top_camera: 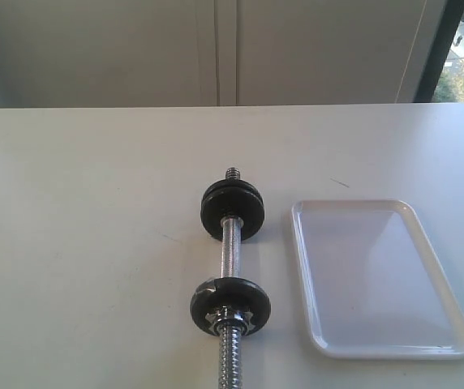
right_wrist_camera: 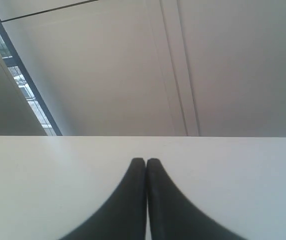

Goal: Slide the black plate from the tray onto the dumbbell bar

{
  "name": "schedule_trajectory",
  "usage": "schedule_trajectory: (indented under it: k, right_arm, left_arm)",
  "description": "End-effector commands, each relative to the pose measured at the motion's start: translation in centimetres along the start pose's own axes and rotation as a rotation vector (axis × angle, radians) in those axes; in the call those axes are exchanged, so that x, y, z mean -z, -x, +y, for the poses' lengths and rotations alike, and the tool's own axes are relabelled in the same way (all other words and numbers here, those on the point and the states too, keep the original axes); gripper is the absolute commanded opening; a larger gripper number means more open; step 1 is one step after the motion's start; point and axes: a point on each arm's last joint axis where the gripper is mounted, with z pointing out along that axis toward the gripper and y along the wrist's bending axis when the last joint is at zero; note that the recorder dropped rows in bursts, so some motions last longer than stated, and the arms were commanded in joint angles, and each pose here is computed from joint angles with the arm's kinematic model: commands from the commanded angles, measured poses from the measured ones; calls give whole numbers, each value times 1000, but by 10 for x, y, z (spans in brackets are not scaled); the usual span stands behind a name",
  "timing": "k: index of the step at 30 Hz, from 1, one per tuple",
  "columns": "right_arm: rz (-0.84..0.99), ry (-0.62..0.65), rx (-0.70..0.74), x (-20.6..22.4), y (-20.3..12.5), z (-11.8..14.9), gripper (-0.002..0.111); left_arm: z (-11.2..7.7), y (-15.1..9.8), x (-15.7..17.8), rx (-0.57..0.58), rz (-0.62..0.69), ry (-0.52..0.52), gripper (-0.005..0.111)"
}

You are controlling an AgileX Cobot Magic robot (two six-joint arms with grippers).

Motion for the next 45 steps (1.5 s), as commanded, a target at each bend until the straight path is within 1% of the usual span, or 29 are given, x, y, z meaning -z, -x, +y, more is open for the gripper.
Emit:
schedule_trajectory:
  k: [1, 10, 13, 17, 21, 26, 32, 37, 43, 45]
  right_arm:
    - [-5, -6, -6, 1, 0, -1, 0]
    - [-5, -6, -6, 1, 0, -1, 0]
    - [-3, -4, -6, 1, 0, -1, 0]
    - [-5, -6, -6, 1, 0, -1, 0]
    - [-3, -4, -6, 1, 0, -1, 0]
    - [-4, -6, -6, 1, 0, -1, 0]
    - [-4, -6, -6, 1, 0, -1, 0]
    - [-4, -6, -6, 1, 0, -1, 0]
    - [-4, -6, -6, 1, 0, -1, 0]
    - [-4, -6, -6, 1, 0, -1, 0]
  left_arm:
    - [1, -1, 0, -2, -7, 2, 0]
    - [1, -1, 0, -2, -7, 2, 0]
    - [4, -1, 1, 12, -16, 25, 0]
    - [13, 0, 4, 60, -37, 117, 0]
    - [26, -1, 13, 134, -81, 250, 0]
    - [41, -6, 39, 236, -189, 416, 0]
    - [44, -18, 71, 315, -327, 540, 0]
    - [41, -29, 92, 353, -426, 605, 0]
    - [38, -50, 103, 362, -509, 606, 0]
    - [39, -57, 99, 357, -499, 609, 0]
